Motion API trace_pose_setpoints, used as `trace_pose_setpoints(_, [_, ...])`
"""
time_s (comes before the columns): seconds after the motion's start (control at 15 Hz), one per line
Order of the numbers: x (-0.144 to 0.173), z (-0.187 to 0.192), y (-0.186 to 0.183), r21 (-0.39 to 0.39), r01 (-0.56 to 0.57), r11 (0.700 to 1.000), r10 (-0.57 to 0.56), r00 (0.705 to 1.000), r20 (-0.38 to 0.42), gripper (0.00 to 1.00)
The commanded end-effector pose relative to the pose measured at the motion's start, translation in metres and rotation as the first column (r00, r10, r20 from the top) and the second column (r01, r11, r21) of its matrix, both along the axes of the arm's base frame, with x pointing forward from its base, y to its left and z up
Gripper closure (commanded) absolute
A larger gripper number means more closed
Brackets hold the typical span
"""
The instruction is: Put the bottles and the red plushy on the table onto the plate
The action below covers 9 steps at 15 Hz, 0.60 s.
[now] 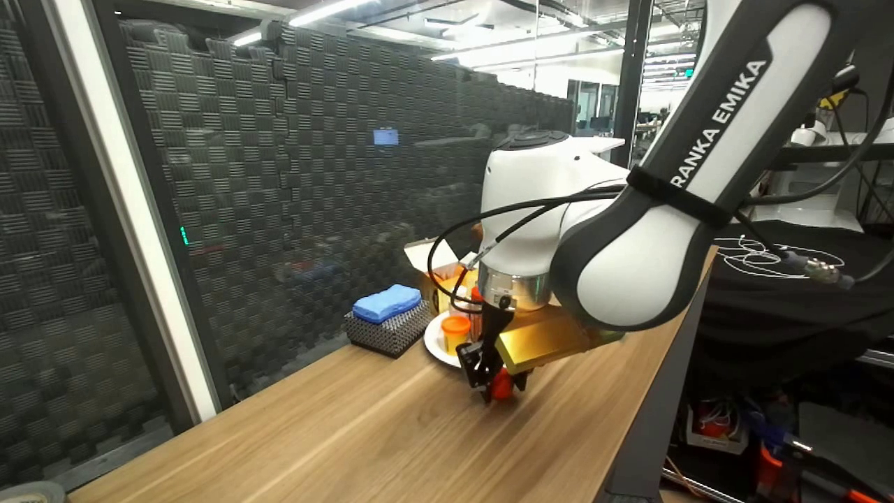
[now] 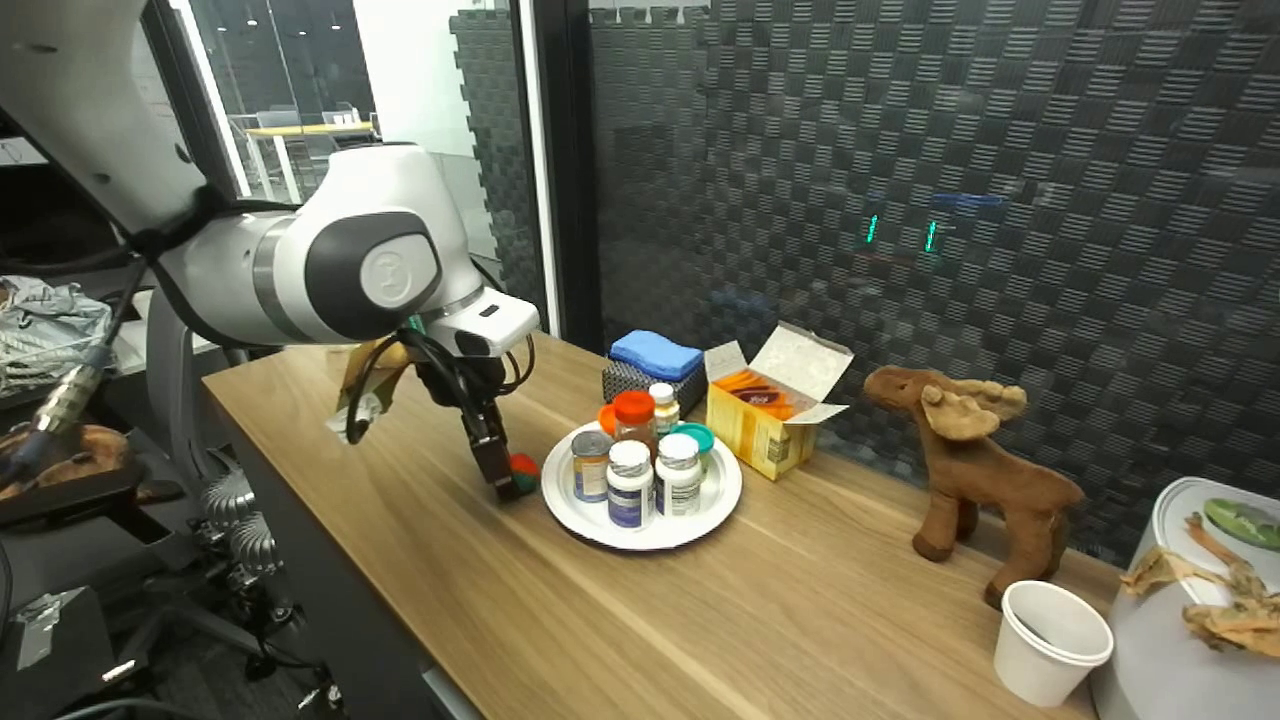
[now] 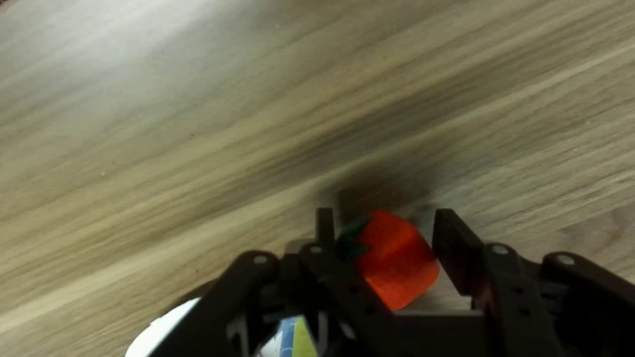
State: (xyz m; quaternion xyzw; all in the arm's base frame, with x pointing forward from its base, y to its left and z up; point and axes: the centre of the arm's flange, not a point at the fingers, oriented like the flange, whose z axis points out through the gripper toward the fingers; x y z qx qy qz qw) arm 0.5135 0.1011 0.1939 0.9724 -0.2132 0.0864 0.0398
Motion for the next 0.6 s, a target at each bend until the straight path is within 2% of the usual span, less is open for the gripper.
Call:
trace_pose_setpoints(0.0, [-0.008,0.006,0.009,-0.043,0.018,0.999,-0.017,1.000,0.026,0.75])
trace_pose_setpoints(0.2, [-0.011,0.003,0.015,-0.074,0.021,0.997,-0.019,0.999,0.033,0.93])
trace_pose_setpoints(0.33, [-0.012,0.004,0.022,-0.095,0.008,0.995,-0.004,0.999,0.044,0.99])
trace_pose_setpoints(0.4, [-0.013,0.003,0.024,-0.103,0.004,0.995,0.001,0.999,0.045,0.98])
trace_pose_setpoints(0.47, [-0.014,0.003,0.026,-0.113,0.000,0.994,0.005,0.999,0.044,0.73])
trace_pose_setpoints(0.53, [-0.015,0.003,0.027,-0.129,0.000,0.992,0.006,0.999,0.048,0.72])
